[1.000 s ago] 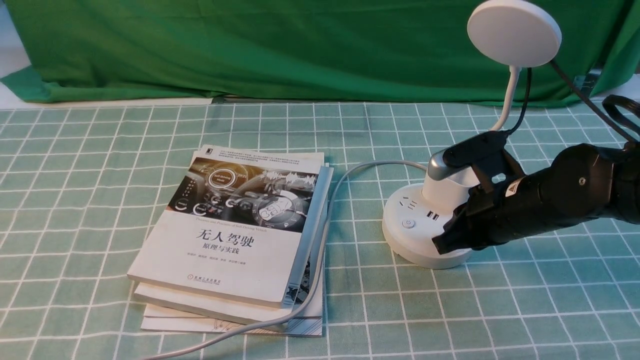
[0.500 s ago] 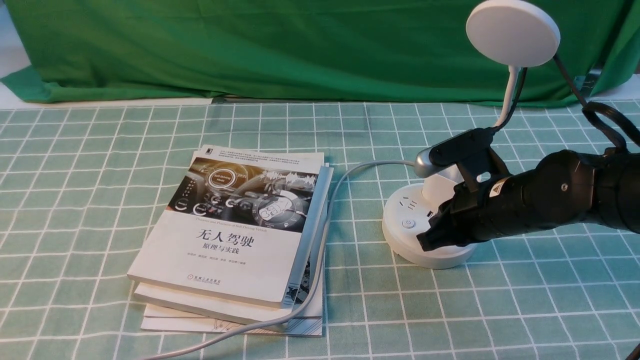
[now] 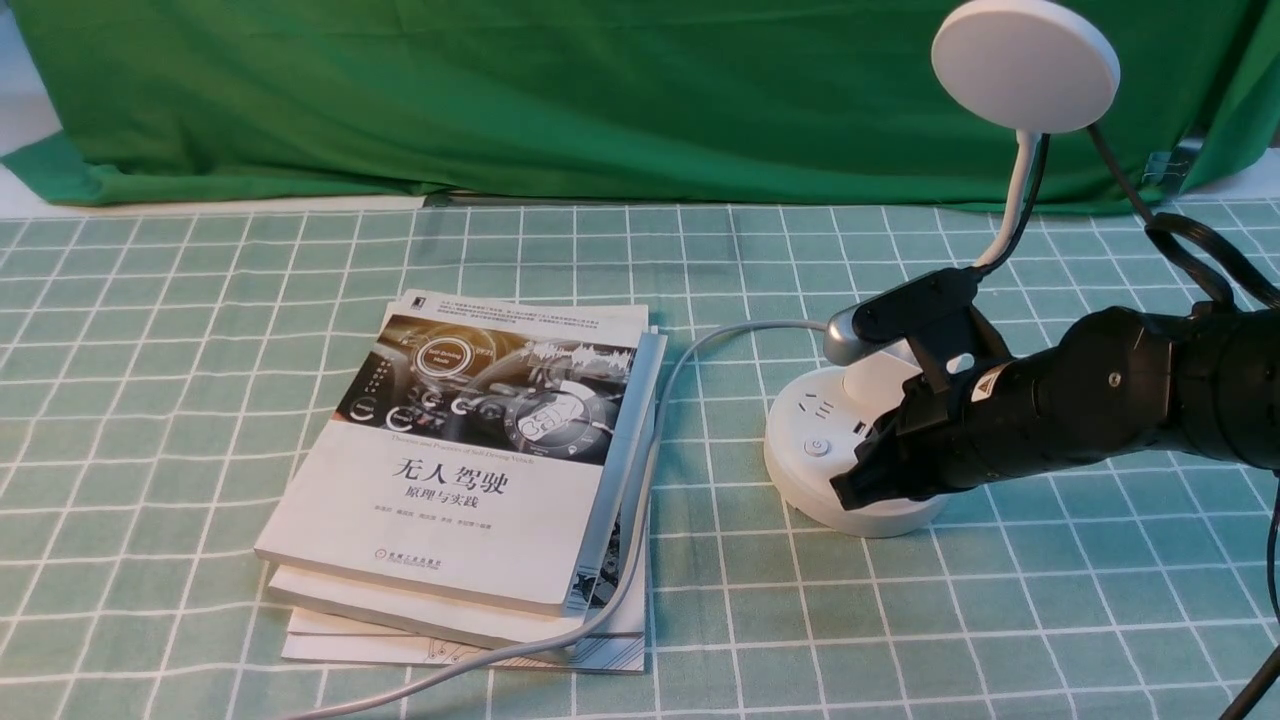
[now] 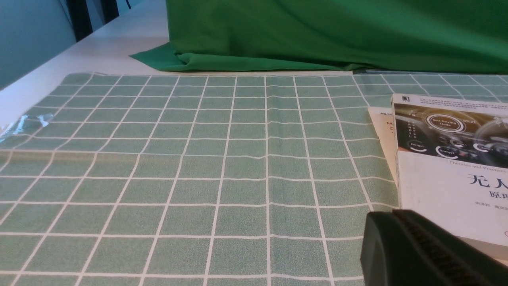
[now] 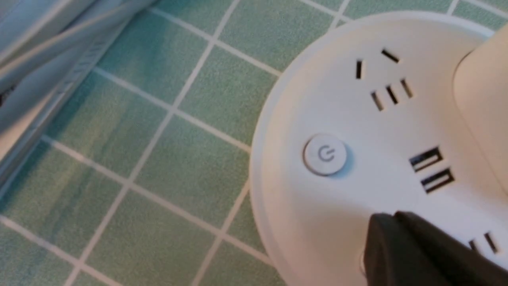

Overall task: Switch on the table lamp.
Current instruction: 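Press the button on the base of the white desk lamp with the right gripper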

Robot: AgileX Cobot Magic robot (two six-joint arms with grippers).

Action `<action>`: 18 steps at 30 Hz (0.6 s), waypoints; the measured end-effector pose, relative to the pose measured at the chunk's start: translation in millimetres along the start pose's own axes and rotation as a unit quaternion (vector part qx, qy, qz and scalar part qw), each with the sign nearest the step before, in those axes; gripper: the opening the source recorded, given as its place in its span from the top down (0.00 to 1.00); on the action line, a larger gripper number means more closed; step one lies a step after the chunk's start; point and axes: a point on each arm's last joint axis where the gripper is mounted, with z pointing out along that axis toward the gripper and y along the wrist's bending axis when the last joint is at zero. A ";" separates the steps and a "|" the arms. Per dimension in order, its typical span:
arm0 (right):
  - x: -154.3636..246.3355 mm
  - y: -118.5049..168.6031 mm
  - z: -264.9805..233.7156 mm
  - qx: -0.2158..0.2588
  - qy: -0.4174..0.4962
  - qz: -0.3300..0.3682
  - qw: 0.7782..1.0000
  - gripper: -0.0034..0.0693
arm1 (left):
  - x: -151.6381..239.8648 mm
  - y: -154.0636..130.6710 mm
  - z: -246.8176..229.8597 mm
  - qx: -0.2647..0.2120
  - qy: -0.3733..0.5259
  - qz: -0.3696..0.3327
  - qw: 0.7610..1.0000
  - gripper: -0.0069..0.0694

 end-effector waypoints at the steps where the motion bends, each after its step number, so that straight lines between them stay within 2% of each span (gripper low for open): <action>1: 0.2 0.0 0.0 0.000 0.001 -0.002 1.000 0.90 | 0.0 0.0 0.0 0.000 0.000 0.000 1.000 0.88; 18: 1.4 0.3 3.3 -0.005 0.015 -0.005 1.000 0.90 | 0.0 0.0 0.0 0.000 0.000 0.000 1.000 0.88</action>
